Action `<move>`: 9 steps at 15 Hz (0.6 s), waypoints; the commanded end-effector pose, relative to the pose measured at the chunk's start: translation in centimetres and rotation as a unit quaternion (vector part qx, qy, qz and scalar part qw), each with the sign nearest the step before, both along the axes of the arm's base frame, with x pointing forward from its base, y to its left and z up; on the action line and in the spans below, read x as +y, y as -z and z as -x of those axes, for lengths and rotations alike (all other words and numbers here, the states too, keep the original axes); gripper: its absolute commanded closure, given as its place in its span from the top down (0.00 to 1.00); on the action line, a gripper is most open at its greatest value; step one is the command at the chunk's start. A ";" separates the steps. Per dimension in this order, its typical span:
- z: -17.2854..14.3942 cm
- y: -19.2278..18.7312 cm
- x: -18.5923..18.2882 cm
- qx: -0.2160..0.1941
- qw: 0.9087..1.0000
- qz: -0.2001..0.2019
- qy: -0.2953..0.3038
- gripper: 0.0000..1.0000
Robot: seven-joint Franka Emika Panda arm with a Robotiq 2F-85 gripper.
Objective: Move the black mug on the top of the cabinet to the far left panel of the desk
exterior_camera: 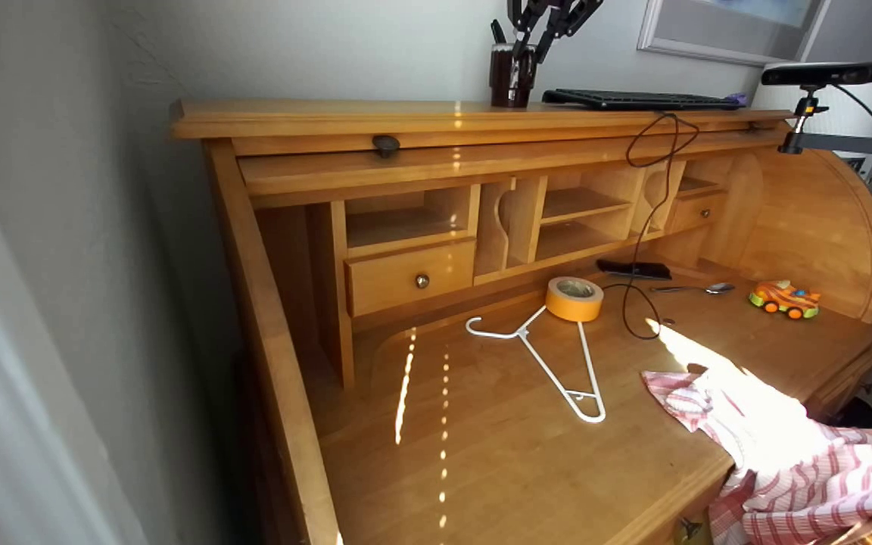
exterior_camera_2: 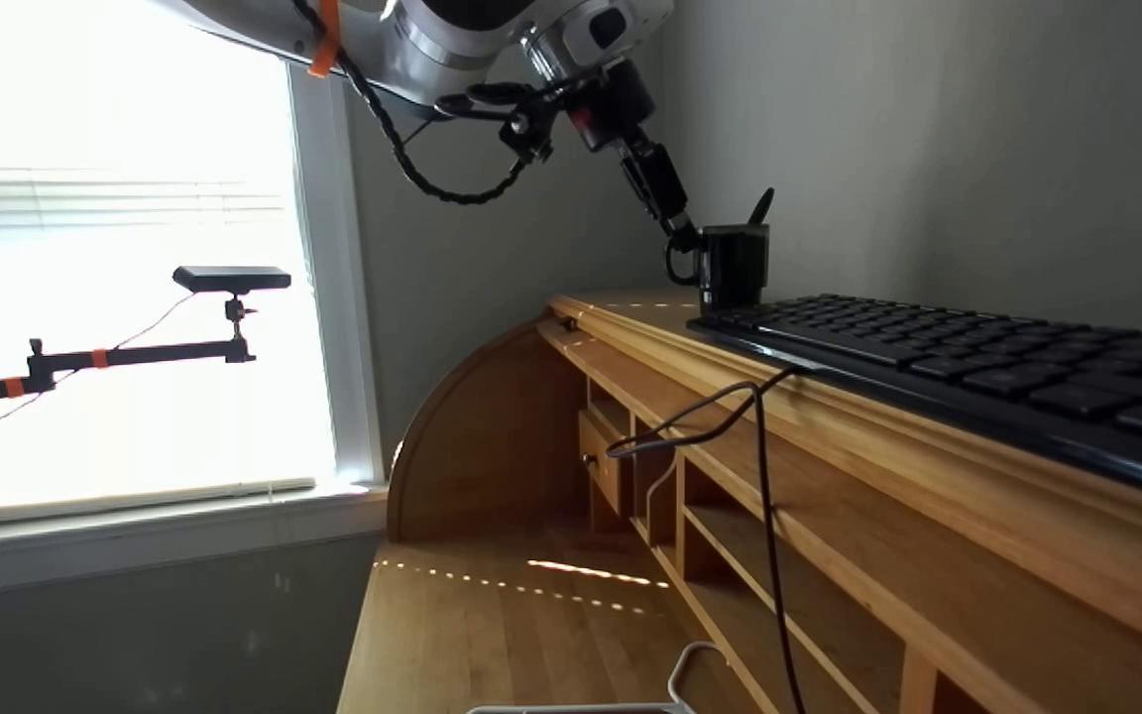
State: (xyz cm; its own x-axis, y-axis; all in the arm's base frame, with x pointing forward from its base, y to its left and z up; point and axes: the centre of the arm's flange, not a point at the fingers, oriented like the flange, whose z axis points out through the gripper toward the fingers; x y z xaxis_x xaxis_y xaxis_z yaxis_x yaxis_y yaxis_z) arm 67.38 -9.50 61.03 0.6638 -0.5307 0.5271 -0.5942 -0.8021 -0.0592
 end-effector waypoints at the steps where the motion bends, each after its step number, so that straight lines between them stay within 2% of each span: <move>1: -0.7 0.2 0.3 -0.010 1.000 0.004 0.010 0.04; 2: -0.4 -0.1 0.5 -0.012 1.000 -0.002 0.016 0.00; 5: 1.6 -1.7 1.6 -0.011 0.999 -0.018 0.039 0.04; 7: 4.7 -3.0 3.4 -0.010 0.999 -0.031 0.015 0.04; 9: 7.8 -4.1 5.2 -0.004 0.999 -0.037 -0.036 0.04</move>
